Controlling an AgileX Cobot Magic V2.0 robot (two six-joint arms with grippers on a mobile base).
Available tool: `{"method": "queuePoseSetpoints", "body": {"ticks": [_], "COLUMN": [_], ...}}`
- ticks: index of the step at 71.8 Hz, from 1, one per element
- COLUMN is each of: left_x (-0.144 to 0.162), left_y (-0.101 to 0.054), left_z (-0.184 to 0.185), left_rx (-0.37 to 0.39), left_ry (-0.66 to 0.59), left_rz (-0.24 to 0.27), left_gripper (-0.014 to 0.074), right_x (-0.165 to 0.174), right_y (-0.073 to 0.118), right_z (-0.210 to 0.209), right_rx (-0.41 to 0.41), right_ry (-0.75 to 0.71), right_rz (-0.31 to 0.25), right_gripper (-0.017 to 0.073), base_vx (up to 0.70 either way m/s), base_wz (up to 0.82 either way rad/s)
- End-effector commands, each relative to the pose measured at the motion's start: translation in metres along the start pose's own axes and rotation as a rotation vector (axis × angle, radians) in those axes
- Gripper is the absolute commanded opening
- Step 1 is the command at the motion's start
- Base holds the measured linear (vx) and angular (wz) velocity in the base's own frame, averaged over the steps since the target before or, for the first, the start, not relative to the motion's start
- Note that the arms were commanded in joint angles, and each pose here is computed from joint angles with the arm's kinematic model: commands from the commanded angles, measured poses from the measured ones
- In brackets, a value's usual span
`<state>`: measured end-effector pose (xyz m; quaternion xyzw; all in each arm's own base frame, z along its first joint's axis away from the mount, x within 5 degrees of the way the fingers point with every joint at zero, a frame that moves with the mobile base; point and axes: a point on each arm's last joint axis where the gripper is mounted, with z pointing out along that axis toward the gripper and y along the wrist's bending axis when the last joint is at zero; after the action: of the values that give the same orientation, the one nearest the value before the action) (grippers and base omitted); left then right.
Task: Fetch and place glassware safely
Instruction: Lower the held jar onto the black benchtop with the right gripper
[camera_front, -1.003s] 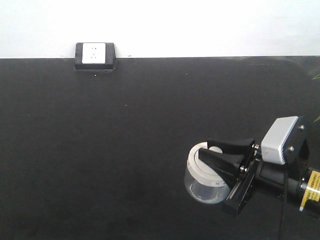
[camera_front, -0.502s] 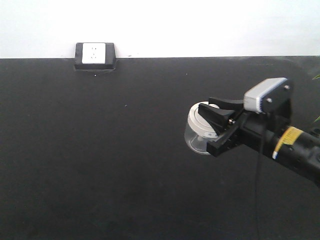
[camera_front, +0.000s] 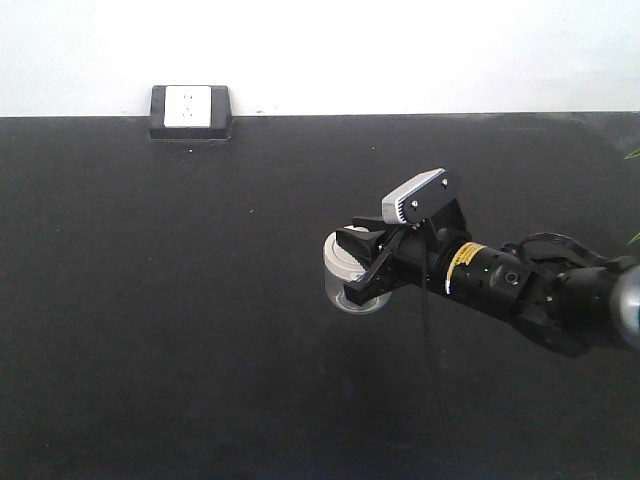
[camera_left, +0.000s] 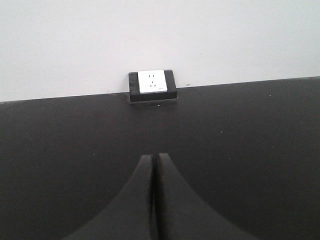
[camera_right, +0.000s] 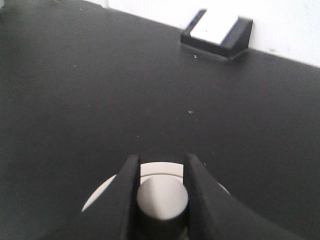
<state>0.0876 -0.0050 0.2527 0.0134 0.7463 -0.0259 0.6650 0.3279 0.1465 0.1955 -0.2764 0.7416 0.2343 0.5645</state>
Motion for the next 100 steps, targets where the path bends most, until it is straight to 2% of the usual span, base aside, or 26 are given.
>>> {"method": "queuePoseSetpoints", "body": {"ticks": [1,7,14,18,58,69,86,100], "left_x": [-0.015,-0.015,-0.015,-0.015,-0.015,-0.015,-0.015,-0.015], "left_y": [-0.001,-0.001,-0.001,-0.001,-0.001,-0.001,-0.001,-0.001], "left_z": [0.000,0.000,0.000,0.000,0.000,0.000,0.000,0.000], "left_rx": [0.011,0.011,0.011,0.011,0.011,0.011,0.011,0.011], "left_ry": [-0.087,-0.087,-0.087,-0.087,-0.087,-0.087,-0.087,-0.087], "left_rz": [-0.010,-0.010,-0.010,-0.010,-0.010,-0.010,-0.010,-0.010], "left_gripper": [-0.0007,-0.0007,-0.0007,-0.0007,-0.0007,-0.0007,-0.0007,-0.0007], "right_x": [-0.024,-0.015,-0.006,-0.002,0.032,0.034,0.036,0.020], "right_y": [-0.006,-0.011,-0.012,-0.012,-0.013,-0.010,-0.003,-0.001], "right_z": [0.002,0.008,0.014,0.016,0.032,0.032,0.032,0.026], "right_rx": [0.036,0.063,0.061,0.050,0.015,-0.014,-0.088,-0.100], "right_ry": [-0.175,-0.187,-0.208,-0.226,-0.216,-0.199,-0.177,-0.206], "right_rz": [0.036,0.044,-0.014,-0.024,0.017,-0.004,-0.046,-0.036], "right_gripper": [0.0011,0.0014,0.0016,0.0018,0.0076,0.0164,0.0380,0.0505], "base_vx": [0.00,0.00,0.00,0.00,0.00,0.00,0.00,0.00], "base_wz": [0.00,0.00,0.00,0.00,0.00,0.00,0.00,0.00]}}
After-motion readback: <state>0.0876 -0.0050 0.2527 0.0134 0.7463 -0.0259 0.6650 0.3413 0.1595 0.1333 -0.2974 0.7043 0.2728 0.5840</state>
